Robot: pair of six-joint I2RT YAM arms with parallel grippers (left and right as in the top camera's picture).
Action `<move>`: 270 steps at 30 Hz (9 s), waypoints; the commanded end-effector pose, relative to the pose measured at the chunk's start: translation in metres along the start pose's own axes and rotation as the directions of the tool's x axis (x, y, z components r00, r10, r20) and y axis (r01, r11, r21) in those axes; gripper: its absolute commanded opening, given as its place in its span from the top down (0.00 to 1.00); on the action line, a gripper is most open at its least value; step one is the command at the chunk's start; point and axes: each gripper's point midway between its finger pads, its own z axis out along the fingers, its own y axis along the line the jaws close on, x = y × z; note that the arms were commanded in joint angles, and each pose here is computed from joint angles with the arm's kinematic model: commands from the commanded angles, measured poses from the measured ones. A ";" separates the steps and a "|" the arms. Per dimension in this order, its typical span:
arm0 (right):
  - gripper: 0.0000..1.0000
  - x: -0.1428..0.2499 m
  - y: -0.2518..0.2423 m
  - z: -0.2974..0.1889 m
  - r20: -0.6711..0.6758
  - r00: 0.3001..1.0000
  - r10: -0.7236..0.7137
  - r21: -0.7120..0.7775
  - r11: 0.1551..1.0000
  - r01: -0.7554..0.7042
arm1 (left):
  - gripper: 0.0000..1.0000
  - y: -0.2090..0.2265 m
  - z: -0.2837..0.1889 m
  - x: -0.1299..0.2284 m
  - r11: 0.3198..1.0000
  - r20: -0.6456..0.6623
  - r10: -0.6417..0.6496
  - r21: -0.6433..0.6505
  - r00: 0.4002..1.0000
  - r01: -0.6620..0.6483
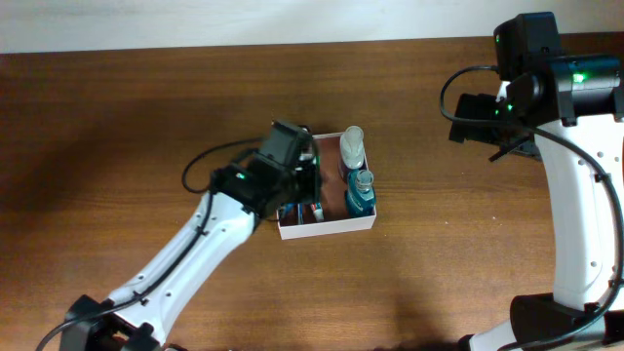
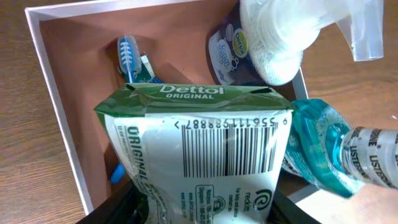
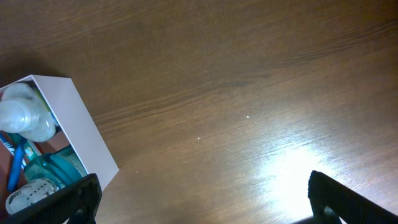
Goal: Pack container
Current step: 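Carry the soap bar right and lower it into the pink box, then open the left gripper to release the soap bar inside the box, then lift the left gripper and withdraw it left out of the box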
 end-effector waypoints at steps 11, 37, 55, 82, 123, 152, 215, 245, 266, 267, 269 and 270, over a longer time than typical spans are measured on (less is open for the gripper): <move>0.02 -0.003 -0.004 -0.002 0.014 1.000 0.005 0.013 1.000 -0.005 | 0.72 0.002 -0.006 -0.016 0.983 0.151 -0.074 -0.154 0.986 0.098; 0.02 -0.003 -0.004 -0.002 0.014 1.000 0.005 0.013 1.000 -0.005 | 0.71 0.020 0.076 0.027 0.966 -0.036 -0.084 -0.250 0.996 0.072; 0.02 -0.003 -0.004 -0.002 0.014 1.000 0.005 0.013 1.000 -0.005 | 0.44 0.010 0.045 -0.007 0.974 0.036 -0.071 -0.213 0.997 0.077; 0.02 -0.003 -0.004 -0.002 0.014 1.000 0.005 0.013 1.000 -0.005 | 0.99 0.021 -0.032 0.030 0.962 -0.086 -0.056 -0.272 0.995 0.031; 0.02 -0.003 -0.004 -0.002 0.014 1.000 0.005 0.013 1.000 -0.005 | 0.99 0.041 0.023 0.112 0.948 -0.217 -0.135 -0.313 0.967 0.062; 0.02 -0.003 -0.004 -0.002 0.014 1.000 0.005 0.013 1.000 -0.005 | 1.00 0.027 -0.024 0.093 0.966 -0.132 -0.115 -0.247 0.985 0.080; 0.02 -0.003 -0.004 -0.002 0.014 1.000 0.005 0.013 1.000 -0.005 | 0.99 0.046 -0.008 0.094 0.937 -0.130 -0.108 -0.344 0.986 0.057; 0.02 -0.003 -0.004 -0.002 0.014 1.000 0.005 0.013 1.000 -0.005 | 0.01 0.157 -0.041 0.048 0.793 0.078 -0.380 -0.486 0.922 0.368; 0.02 -0.003 -0.004 -0.002 0.013 1.000 0.005 0.014 1.000 -0.005 | 0.01 0.157 -0.041 0.048 0.792 0.078 -0.380 -0.486 0.922 0.368; 0.02 -0.003 -0.003 0.000 0.010 1.000 0.004 0.015 1.000 -0.004 | 0.01 0.157 -0.041 0.048 0.793 0.078 -0.380 -0.486 0.922 0.368; 0.02 -0.003 -0.003 0.001 0.005 1.000 0.003 0.016 1.000 -0.003 | 0.01 0.157 -0.041 0.048 0.792 0.078 -0.380 -0.486 0.921 0.368; 0.02 -0.003 -0.002 0.001 0.005 1.000 0.002 0.016 1.000 -0.003 | 0.01 0.157 -0.041 0.048 0.793 0.078 -0.380 -0.486 0.922 0.368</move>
